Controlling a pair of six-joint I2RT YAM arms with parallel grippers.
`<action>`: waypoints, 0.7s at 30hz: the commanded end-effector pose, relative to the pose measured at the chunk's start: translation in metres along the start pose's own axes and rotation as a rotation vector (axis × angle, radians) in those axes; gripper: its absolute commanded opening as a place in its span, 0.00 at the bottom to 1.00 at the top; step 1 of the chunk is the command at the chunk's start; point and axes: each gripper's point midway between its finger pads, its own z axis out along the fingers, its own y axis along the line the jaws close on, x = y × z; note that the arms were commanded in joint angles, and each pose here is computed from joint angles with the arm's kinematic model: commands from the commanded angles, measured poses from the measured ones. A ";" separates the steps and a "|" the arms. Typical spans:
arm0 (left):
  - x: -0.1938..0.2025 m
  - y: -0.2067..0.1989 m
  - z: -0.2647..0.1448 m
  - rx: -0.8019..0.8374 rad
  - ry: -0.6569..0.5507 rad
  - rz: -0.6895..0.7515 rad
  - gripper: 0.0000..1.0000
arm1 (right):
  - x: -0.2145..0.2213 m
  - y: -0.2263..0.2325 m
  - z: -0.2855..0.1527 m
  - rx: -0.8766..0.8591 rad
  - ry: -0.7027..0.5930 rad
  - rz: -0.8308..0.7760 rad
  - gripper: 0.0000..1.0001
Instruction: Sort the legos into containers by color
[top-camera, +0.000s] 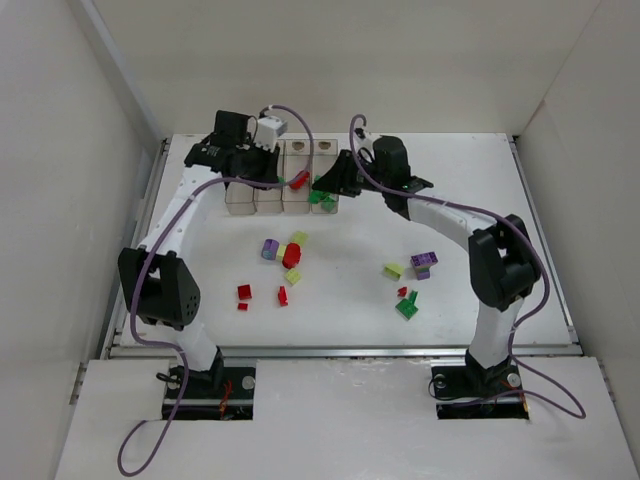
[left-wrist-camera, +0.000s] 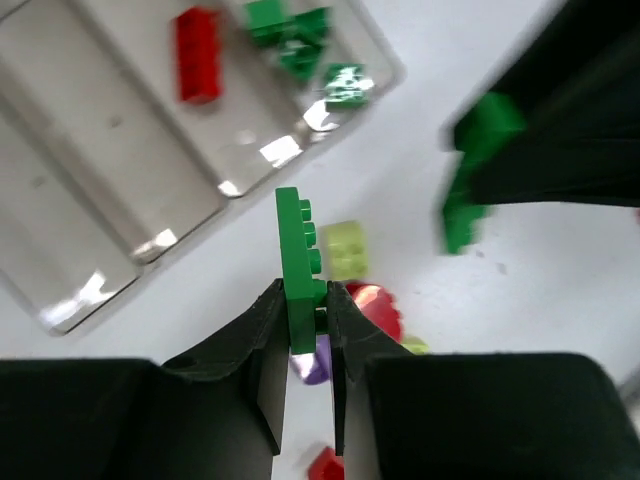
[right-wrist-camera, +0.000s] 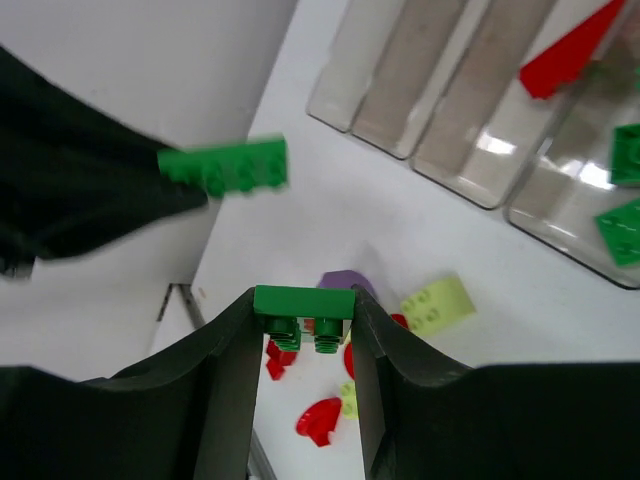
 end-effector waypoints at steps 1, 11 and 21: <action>0.001 0.070 -0.008 -0.252 -0.018 -0.106 0.00 | -0.033 0.007 -0.025 -0.006 -0.084 -0.102 0.00; -0.011 0.045 -0.001 -0.124 -0.066 -0.109 0.00 | -0.055 -0.087 0.009 0.193 -0.038 -0.227 0.00; -0.006 0.046 0.007 -0.110 -0.048 -0.117 0.00 | -0.105 -0.128 0.044 0.257 -0.104 -0.414 0.80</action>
